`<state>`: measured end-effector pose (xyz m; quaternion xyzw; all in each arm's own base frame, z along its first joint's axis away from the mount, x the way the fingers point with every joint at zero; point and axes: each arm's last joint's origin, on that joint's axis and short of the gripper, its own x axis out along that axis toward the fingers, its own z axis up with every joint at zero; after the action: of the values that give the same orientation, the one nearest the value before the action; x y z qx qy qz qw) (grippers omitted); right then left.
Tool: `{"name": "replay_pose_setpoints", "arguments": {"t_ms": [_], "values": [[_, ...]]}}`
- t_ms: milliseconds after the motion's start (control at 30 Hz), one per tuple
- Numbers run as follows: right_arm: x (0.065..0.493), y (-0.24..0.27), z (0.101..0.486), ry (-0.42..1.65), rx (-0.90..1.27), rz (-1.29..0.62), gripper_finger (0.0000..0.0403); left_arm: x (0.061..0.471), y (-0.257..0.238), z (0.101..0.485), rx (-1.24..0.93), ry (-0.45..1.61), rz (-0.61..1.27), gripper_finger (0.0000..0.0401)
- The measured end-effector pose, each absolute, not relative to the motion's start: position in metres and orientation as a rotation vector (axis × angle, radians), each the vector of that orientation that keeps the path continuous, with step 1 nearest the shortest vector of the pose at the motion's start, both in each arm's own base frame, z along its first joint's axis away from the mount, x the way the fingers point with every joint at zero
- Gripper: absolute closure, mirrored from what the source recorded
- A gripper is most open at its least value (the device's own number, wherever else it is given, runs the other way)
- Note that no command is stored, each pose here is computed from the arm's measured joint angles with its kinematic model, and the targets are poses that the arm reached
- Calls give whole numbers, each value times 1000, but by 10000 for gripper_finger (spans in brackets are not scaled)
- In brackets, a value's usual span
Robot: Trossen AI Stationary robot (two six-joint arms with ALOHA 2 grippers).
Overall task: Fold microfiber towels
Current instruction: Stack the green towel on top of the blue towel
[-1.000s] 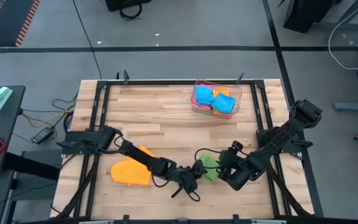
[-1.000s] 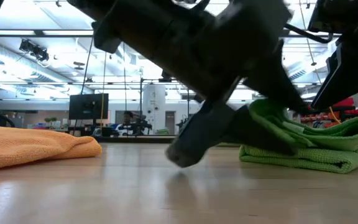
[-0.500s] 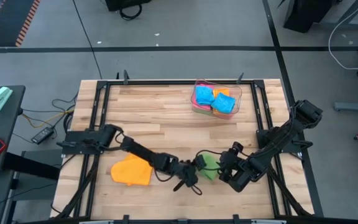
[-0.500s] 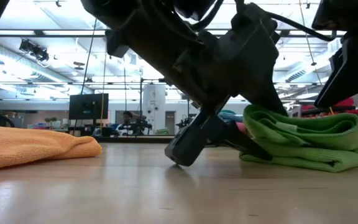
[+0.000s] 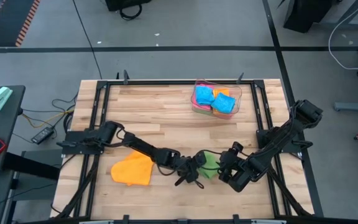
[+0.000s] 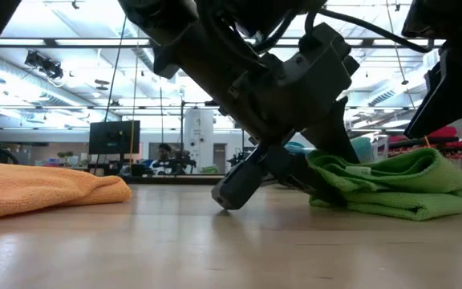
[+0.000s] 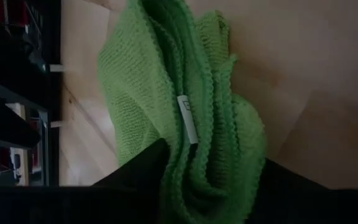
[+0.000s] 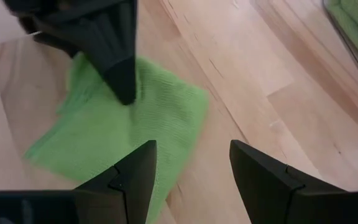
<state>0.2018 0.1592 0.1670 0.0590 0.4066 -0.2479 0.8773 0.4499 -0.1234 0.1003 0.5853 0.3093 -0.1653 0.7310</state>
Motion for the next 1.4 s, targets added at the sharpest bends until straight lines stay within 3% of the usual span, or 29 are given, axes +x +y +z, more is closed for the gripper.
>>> {"name": "replay_pose_setpoints", "arguments": {"t_ms": [100, 267, 633, 1133, 1400], "values": [[203, 161, 174, 841, 127, -502, 190, 451, -118, 98, 1275, 698, -356, 275], [204, 162, 200, 805, 164, -463, 190, 453, -111, 97, 1151, 720, -294, 380], [185, 168, 218, 696, 178, -452, 190, 455, -106, 139, 1137, 650, -227, 381], [176, 163, 215, 714, 158, -515, 190, 456, -92, 149, 1212, 685, -113, 381], [168, 157, 228, 658, 145, -516, 190, 454, -62, 195, 1229, 654, -4, 381]]}}
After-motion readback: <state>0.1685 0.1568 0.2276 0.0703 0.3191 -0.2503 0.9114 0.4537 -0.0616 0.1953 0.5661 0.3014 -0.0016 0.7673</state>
